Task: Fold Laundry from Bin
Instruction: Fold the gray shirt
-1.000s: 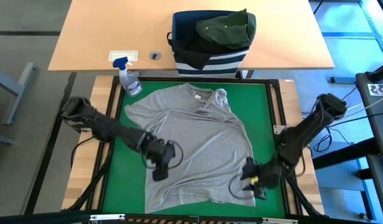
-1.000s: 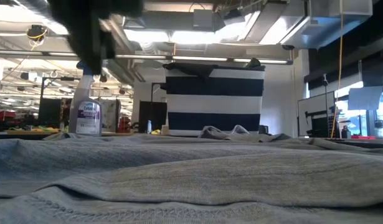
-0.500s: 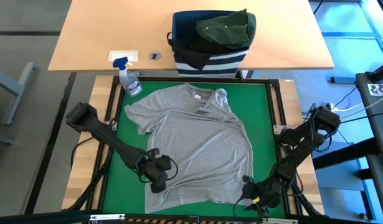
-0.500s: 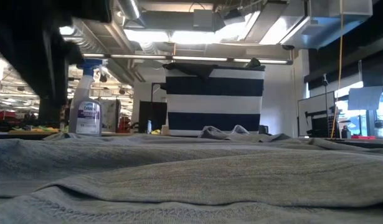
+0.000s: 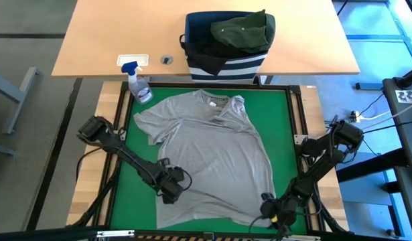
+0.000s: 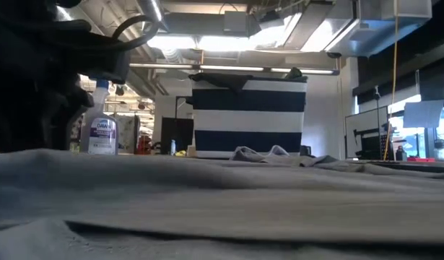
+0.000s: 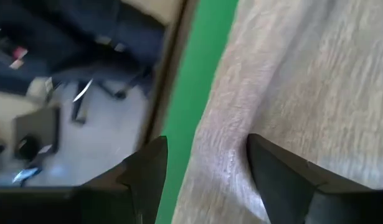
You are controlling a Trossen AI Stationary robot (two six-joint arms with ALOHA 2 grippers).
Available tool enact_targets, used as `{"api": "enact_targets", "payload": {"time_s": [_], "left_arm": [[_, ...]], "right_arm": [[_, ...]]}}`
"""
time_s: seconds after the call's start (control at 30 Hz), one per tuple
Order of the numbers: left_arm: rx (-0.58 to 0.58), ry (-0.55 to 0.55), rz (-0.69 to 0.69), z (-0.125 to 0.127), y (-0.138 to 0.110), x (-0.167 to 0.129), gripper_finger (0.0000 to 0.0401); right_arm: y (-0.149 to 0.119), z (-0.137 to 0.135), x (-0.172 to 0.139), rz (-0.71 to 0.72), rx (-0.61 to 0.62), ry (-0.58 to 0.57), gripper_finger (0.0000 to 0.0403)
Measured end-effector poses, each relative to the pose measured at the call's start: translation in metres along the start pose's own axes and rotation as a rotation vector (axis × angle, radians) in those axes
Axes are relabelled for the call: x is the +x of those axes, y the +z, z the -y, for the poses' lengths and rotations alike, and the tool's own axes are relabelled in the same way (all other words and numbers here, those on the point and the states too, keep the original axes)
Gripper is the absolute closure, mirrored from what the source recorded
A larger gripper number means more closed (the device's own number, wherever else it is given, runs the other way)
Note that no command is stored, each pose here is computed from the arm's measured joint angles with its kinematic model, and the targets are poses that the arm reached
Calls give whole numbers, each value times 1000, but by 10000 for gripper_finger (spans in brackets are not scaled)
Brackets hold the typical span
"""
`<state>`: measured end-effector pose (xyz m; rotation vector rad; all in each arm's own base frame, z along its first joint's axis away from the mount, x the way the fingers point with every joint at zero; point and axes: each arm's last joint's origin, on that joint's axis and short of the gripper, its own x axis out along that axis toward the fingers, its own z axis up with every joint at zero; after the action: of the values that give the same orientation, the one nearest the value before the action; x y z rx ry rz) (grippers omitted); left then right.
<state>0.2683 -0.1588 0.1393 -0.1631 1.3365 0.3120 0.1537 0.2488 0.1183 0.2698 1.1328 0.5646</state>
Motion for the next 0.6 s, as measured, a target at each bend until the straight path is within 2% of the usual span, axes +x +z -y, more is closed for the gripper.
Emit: {"api": "enact_targets", "payload": {"time_s": [0.2, 0.3, 0.4, 0.5, 0.6], "left_arm": [[6, 11, -10, -1, -1, -1, 257], [-1, -26, -38, -3, 0, -6, 257], [-21, -133, -32, 1, 8, -28, 257], [-57, -288, 73, 12, 16, -61, 257], [-78, -469, 196, 33, 21, -80, 257]], "right_arm": [[-7, -4, 0, -67, -13, 47, 178], [-1, -7, -3, -69, -5, 54, 178], [9, -8, -10, -81, 19, 40, 178], [19, -8, -20, -56, 22, -22, 178], [22, -6, -27, -18, 11, -99, 178]]}}
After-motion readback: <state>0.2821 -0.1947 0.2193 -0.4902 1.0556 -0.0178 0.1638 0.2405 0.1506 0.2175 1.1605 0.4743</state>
